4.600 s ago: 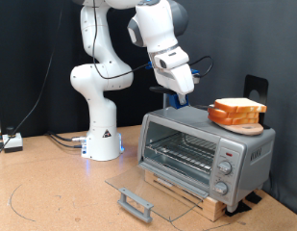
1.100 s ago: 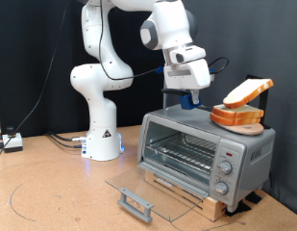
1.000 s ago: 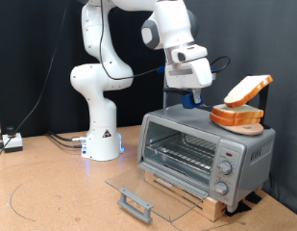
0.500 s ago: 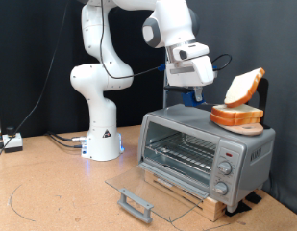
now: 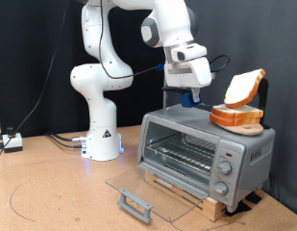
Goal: Make a piece of toast with the oven
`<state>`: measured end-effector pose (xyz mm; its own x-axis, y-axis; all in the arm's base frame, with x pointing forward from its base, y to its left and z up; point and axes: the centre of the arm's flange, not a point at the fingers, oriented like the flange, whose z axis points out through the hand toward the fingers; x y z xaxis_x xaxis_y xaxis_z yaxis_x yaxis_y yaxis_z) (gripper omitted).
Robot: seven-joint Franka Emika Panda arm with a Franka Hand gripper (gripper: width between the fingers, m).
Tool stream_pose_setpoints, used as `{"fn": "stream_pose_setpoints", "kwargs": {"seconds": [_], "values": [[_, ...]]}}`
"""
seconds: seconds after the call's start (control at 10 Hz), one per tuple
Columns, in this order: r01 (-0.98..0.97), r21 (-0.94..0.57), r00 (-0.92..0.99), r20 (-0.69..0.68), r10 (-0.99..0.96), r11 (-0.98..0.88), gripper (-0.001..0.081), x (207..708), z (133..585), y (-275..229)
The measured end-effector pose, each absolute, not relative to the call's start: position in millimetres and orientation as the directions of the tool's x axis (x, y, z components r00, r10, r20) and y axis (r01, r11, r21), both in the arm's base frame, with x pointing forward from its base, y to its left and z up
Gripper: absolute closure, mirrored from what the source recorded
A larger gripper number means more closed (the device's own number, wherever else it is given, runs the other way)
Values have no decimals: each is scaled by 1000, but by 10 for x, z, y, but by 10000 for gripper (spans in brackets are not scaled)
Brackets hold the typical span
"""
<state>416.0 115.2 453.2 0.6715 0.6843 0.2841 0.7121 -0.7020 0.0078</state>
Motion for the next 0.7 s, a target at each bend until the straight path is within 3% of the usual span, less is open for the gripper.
{"fn": "stream_pose_setpoints", "kwargs": {"seconds": [0.7], "values": [[722, 15, 665, 262, 699, -692, 415, 4152, 4506, 1269]]}}
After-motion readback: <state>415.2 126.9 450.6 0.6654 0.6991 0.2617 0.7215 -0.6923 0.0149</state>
